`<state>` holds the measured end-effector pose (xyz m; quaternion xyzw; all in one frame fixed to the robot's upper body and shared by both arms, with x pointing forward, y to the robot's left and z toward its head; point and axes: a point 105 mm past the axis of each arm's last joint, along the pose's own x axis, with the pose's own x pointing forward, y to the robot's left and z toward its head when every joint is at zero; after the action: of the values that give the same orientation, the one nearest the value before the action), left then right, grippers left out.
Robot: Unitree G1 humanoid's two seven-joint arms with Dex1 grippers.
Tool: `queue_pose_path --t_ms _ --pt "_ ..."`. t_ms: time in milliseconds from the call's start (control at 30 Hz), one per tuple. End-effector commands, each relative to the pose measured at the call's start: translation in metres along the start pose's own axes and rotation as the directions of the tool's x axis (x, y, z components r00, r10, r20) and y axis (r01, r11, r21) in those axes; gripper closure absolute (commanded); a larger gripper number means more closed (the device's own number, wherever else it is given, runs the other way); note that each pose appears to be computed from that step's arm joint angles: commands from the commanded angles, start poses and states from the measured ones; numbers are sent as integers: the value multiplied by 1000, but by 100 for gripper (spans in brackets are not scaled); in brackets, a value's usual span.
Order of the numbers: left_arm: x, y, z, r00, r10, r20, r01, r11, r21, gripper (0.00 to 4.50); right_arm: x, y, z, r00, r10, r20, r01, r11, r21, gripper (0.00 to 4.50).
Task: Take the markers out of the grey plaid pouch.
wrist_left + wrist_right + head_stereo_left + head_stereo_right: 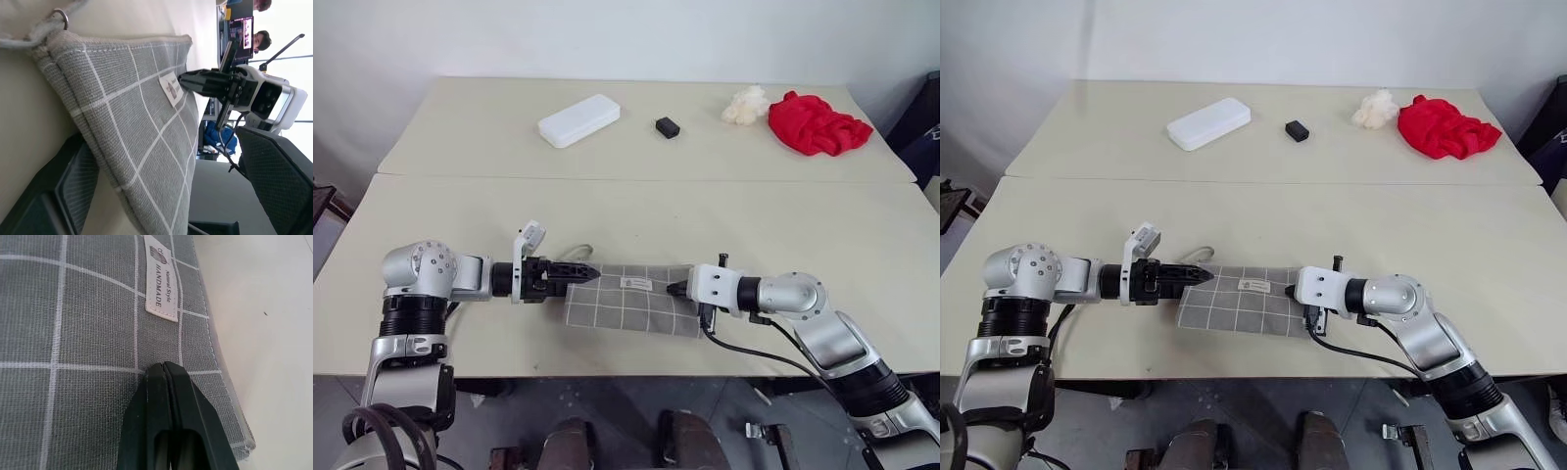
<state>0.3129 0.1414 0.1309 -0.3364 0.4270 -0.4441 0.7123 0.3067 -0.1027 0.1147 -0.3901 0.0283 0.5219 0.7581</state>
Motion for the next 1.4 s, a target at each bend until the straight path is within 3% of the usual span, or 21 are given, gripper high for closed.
queue_pose_path --t_ms 33,67,167,600,733,833,967,1067,1167,1233,1267,1333,1400 --pt "1 -2 5 1000 2 9 -2 1000 0 0 -2 6 3 1000 22 2 -22 999 -23 447" --pt "1 -2 5 1000 3 9 -3 1000 -2 0 -2 6 3 1000 22 3 -22 999 -23 447" --pt "2 0 6 1000 13 6 -13 1000 -12 60 -2 8 2 1000 28 -1 -28 999 -26 450" --pt "1 3 4 1000 4 7 -3 1000 -27 432 -5 13 -1 998 64 -5 -65 996 -61 450" --pt "2 -3 3 999 -38 12 39 999 -21 447 -6 15 3 997 75 26 -73 995 -71 450" --pt "-1 -17 5 993 -118 27 117 992 50 447 -14 7 23 987 27 159 -25 1000 -12 450" --pt "-19 -25 17 981 -153 116 106 936 335 450 -46 -5 58 917 -42 397 -30 984 174 365" --pt "-39 -34 33 946 -238 221 64 803 592 450 -71 -17 66 890 -116 440 -40 943 330 262" --pt "-40 -39 36 943 -250 220 -37 578 815 450 -82 -21 71 888 -124 443 -93 895 437 162" --pt "-34 -40 34 958 -218 184 -98 356 929 450 -81 -25 76 891 -124 437 -129 853 505 91" --pt "-29 -39 35 968 -174 183 -145 211 967 450 -79 -27 81 889 -122 442 -150 834 532 57" --pt "-21 -40 40 966 -157 206 -204 28 979 450 -74 -31 88 888 -117 445 -208 761 615 2" --pt "-17 -42 50 952 -149 268 -288 -137 948 450 -66 -45 99 876 -168 452 -219 696 683 2"
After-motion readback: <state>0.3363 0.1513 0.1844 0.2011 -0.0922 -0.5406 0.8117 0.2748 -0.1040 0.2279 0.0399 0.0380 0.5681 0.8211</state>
